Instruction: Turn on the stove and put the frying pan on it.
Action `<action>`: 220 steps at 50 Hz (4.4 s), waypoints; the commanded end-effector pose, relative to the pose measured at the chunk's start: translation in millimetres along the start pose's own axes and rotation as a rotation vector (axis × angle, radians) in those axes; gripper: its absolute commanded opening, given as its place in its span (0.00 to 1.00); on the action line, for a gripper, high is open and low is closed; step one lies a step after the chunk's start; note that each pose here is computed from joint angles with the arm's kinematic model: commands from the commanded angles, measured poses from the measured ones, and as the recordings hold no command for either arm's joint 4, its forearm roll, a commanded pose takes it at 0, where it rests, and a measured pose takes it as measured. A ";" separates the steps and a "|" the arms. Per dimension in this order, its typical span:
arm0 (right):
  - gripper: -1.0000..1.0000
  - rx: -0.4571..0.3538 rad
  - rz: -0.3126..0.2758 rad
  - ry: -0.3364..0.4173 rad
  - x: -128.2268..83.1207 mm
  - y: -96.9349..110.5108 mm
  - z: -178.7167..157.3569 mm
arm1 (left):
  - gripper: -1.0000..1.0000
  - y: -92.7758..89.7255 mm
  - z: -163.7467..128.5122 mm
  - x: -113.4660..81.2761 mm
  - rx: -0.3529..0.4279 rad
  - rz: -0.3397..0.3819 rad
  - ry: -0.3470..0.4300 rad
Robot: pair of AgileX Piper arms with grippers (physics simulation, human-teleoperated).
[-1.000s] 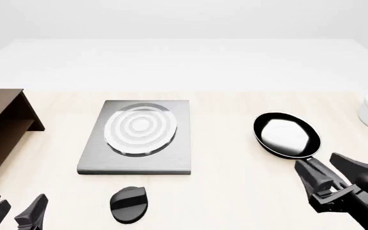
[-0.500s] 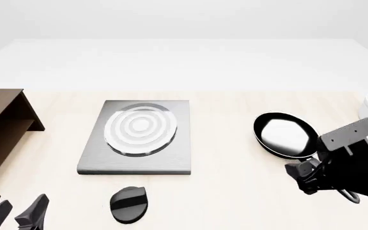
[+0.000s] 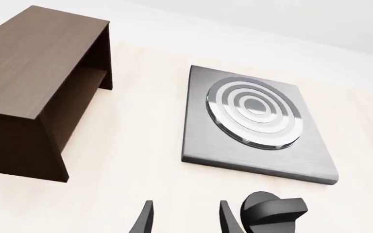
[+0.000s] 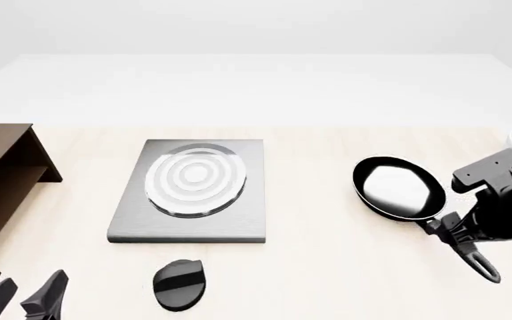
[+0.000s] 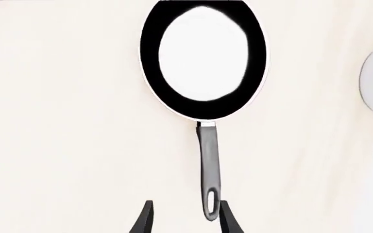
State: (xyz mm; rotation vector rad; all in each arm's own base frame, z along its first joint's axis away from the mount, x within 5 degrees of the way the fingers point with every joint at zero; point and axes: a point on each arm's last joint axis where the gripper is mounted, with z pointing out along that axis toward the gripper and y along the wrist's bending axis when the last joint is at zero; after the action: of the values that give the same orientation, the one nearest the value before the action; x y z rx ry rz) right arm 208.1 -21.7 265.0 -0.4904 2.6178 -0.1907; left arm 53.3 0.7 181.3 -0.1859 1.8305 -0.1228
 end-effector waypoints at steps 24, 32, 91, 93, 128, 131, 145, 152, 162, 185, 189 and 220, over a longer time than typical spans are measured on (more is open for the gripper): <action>1.00 0.015 0.005 0.127 7.9 -48.1 49.6 | 1.00 0.0 0.0 -0.3 0.000 -0.001 -0.004; 1.00 0.005 0.014 0.144 7.4 -52.2 68.6 | 1.00 0.0 0.0 -0.2 0.000 -0.003 -0.002; 0.00 -0.072 0.071 0.236 25.5 -29.2 140.7 | 1.00 0.1 0.0 -0.2 -0.002 0.006 -0.003; 0.00 -0.072 0.071 0.233 23.8 -28.6 138.8 | 1.00 0.1 0.0 -0.2 -0.002 0.005 -0.002; 0.00 -0.050 -0.038 0.134 -9.6 -20.2 33.3 | 1.00 -0.1 0.0 -0.3 0.001 0.005 -0.003; 0.00 -0.054 -0.062 0.129 -10.4 -16.6 28.5 | 1.00 -0.1 0.0 -0.3 0.001 0.006 -0.004; 0.00 -0.088 -0.164 0.087 -31.0 5.6 16.1 | 1.00 -0.1 0.0 -0.5 0.002 0.008 -0.006; 0.00 -0.111 -0.202 0.067 -47.8 18.1 14.0 | 1.00 -0.1 0.0 -0.6 0.002 0.009 -0.007; 0.00 -0.141 -0.253 0.049 -70.7 34.3 18.8 | 1.00 -0.2 0.0 -0.7 0.003 0.010 -0.007; 0.00 -0.196 -0.353 0.040 -106.1 68.2 29.2 | 1.00 -0.2 0.0 -0.8 0.003 0.013 -0.009; 0.00 -0.207 -0.369 0.035 -113.1 77.1 27.8 | 1.00 -0.2 0.0 -0.7 0.002 0.012 -0.008; 0.00 -0.278 -0.485 0.015 -162.0 142.7 36.0 | 1.00 -0.2 0.0 -0.7 0.003 0.008 -0.008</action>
State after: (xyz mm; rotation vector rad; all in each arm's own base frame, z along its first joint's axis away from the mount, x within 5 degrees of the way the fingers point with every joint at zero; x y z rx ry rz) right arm 308.6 146.3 262.3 -1.2071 2.5422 -0.0035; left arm 53.5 0.7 182.0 -0.1770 1.8228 -0.1189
